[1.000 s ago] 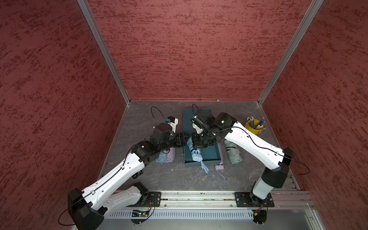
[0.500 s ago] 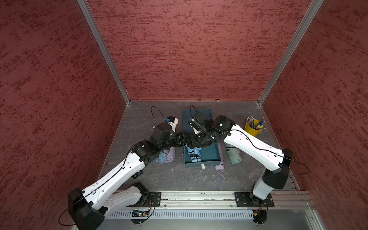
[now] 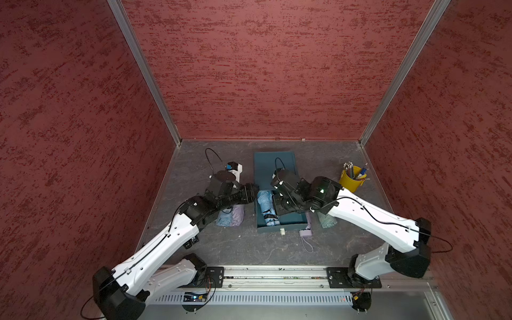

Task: Place the umbrella in the drawer by color
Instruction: Place the umbrella in the drawer, then pick up the umbrella from the center of the board.

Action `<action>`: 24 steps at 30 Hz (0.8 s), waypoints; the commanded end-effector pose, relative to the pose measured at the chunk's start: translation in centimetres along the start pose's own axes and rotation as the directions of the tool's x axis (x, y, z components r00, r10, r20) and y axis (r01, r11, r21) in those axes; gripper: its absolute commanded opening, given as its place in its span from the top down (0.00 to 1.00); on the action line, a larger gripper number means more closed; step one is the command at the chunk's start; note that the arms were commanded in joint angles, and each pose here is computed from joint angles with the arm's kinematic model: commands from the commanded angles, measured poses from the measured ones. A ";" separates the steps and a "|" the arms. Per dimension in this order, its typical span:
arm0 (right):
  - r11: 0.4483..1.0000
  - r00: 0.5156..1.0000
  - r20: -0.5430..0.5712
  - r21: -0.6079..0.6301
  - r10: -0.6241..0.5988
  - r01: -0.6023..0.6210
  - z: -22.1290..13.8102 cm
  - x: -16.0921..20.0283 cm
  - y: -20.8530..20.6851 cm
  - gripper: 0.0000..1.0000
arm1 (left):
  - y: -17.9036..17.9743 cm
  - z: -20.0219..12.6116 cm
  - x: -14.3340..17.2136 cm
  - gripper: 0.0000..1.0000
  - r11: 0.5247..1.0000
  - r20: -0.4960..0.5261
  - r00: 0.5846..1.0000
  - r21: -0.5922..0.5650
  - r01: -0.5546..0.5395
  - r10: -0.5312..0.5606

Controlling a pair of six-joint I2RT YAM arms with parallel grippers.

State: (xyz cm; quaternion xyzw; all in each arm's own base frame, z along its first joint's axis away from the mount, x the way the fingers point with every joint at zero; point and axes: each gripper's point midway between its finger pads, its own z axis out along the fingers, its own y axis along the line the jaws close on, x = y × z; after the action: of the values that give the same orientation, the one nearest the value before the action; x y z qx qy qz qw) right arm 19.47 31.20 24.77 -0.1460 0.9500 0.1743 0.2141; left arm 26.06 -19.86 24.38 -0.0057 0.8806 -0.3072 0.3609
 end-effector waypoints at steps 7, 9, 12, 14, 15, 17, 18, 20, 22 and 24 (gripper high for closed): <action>0.994 0.962 0.272 -0.111 0.006 0.025 -4.3 -0.9 2.1 0.80 | 7.7 -2.0 -0.7 0.33 0.960 0.048 0.984 -0.215 0.180 -0.173; 0.993 0.957 0.288 -0.120 0.018 0.017 -4.6 -0.5 1.6 0.71 | 8.5 -2.6 -0.5 0.33 0.954 0.053 0.983 -0.239 0.183 -0.176; 0.990 0.950 0.311 -0.141 0.037 0.007 -5.0 0.2 0.7 0.60 | 9.7 -3.2 0.5 0.28 0.943 0.031 0.985 -0.285 0.170 -0.169; 0.986 0.946 0.321 -0.168 0.054 0.001 -5.3 0.6 0.4 0.56 | 10.4 -3.1 1.6 0.26 0.935 0.002 0.984 -0.312 0.168 -0.176; 0.984 0.944 0.324 -0.180 0.060 -0.001 -5.4 0.8 0.3 0.54 | 10.8 -2.9 2.3 0.25 0.932 -0.019 0.983 -0.321 0.169 -0.185; 0.980 0.946 0.318 -0.200 0.065 0.000 -5.5 1.1 0.4 0.53 | 11.3 -2.6 3.5 0.25 0.927 -0.051 0.977 -0.330 0.178 -0.206; 0.978 0.947 0.314 -0.209 0.061 0.006 -5.5 1.2 0.5 0.52 | 11.5 -2.5 4.0 0.25 0.924 -0.060 0.975 -0.337 0.181 -0.213; 0.978 0.949 0.308 -0.211 0.060 0.007 -5.3 1.3 0.7 0.51 | 12.6 -2.5 4.9 0.23 0.904 -0.060 0.969 -0.378 0.198 -0.238; 0.977 0.955 0.294 -0.212 0.049 0.015 -5.1 1.4 0.9 0.51 | 13.4 -2.3 5.6 0.23 0.890 -0.065 0.965 -0.407 0.205 -0.252; 0.975 0.957 0.287 -0.222 0.040 0.026 -5.1 1.5 1.3 0.51 | 14.6 -2.3 6.4 0.23 0.864 -0.060 0.960 -0.455 0.217 -0.273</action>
State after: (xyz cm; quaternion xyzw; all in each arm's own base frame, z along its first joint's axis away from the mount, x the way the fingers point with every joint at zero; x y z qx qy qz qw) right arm 16.09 29.12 27.98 -0.1346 0.8909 0.2794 0.3318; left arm 23.39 -9.54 14.87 -0.1553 0.9369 -0.1710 0.2623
